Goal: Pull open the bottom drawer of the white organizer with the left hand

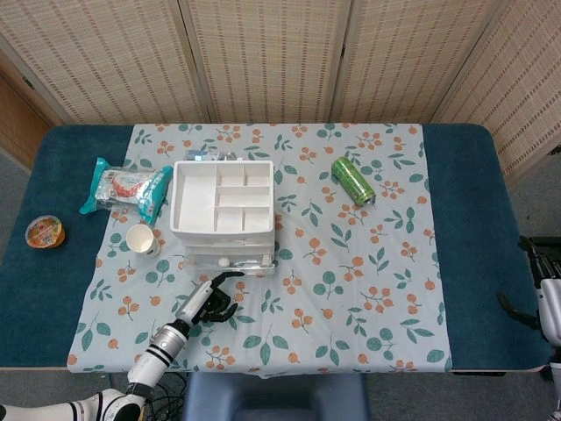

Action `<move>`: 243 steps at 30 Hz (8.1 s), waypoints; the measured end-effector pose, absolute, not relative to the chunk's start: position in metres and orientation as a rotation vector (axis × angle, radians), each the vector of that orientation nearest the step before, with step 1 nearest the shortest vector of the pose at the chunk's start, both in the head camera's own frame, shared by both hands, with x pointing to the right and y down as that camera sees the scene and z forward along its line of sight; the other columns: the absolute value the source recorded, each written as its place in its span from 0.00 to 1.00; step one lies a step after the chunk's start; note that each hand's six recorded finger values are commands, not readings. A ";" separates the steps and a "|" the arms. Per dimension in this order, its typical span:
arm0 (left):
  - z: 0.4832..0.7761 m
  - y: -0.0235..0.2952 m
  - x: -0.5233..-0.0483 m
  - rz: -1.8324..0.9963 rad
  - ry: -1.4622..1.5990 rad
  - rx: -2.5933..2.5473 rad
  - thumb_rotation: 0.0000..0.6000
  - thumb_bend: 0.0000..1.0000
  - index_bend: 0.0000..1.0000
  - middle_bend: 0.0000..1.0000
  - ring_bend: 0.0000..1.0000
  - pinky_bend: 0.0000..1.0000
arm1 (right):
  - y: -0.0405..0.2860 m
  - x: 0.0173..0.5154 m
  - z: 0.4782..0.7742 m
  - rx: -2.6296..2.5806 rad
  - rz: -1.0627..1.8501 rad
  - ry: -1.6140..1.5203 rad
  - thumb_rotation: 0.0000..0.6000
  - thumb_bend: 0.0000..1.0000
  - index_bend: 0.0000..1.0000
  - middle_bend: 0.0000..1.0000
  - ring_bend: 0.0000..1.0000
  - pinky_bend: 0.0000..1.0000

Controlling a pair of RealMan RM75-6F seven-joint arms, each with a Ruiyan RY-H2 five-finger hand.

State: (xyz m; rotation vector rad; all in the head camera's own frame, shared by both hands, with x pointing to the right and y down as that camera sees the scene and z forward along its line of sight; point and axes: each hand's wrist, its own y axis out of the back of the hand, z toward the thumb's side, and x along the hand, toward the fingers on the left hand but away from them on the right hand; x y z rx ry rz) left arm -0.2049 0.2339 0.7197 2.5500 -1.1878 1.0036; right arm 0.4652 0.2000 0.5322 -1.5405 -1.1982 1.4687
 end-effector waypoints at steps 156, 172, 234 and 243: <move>0.651 0.140 -0.207 1.623 0.280 4.187 1.00 0.14 0.31 0.91 0.97 1.00 | 0.199 0.467 0.516 -1.484 1.478 -1.165 1.00 0.28 0.02 0.17 0.24 0.19; 0.661 0.146 -0.198 1.661 0.510 4.140 1.00 0.14 0.34 0.91 0.97 1.00 | 0.202 0.474 0.518 -1.477 1.495 -1.181 1.00 0.28 0.02 0.17 0.24 0.19; 0.656 0.143 -0.178 1.672 0.878 4.082 1.00 0.26 0.49 0.91 0.97 1.00 | 0.205 0.483 0.521 -1.458 1.512 -1.216 1.00 0.28 0.02 0.17 0.24 0.19; 0.664 0.146 -0.177 1.697 0.935 4.058 1.00 0.26 0.44 0.91 0.97 1.00 | 0.206 0.485 0.521 -1.454 1.521 -1.219 1.00 0.28 0.02 0.17 0.24 0.19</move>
